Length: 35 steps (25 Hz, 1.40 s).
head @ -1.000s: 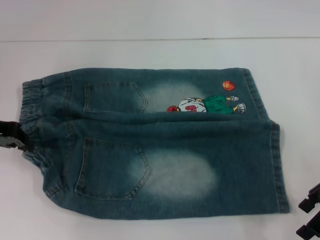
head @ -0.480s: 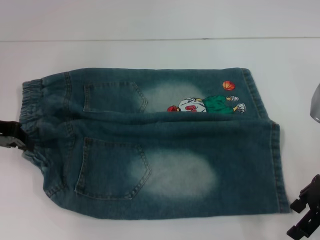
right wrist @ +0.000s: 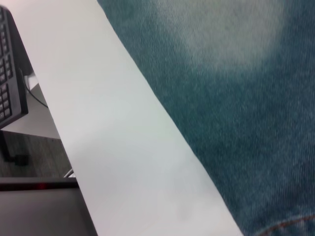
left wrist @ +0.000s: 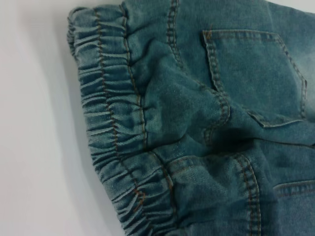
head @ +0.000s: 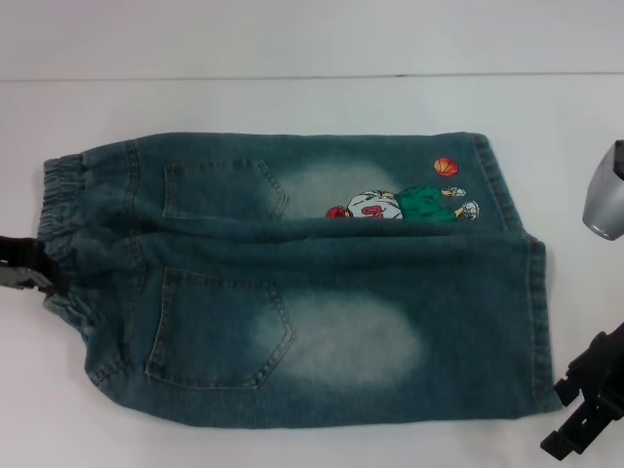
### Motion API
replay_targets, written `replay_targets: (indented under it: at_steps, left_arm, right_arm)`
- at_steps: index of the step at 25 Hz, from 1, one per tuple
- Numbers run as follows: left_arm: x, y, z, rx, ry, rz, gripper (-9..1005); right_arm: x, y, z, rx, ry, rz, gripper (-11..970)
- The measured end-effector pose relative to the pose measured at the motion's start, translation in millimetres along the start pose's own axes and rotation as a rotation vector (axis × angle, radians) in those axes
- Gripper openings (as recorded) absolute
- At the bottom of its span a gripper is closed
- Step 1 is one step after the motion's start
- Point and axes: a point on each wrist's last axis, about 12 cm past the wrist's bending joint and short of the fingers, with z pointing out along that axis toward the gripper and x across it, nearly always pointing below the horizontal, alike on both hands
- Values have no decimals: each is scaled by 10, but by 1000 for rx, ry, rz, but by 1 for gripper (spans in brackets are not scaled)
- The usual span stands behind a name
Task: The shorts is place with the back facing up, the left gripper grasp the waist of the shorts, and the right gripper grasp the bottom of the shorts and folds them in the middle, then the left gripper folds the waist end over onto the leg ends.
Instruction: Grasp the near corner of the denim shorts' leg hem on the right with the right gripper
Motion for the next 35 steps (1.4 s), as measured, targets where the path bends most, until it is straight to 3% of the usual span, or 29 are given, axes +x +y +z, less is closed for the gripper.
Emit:
replay_targets:
  at_steps: [35]
  left_arm:
    - [-13,14,8,-10,-14,2,38]
  right_arm:
    - [-119,38,25,-7,10,-39,848]
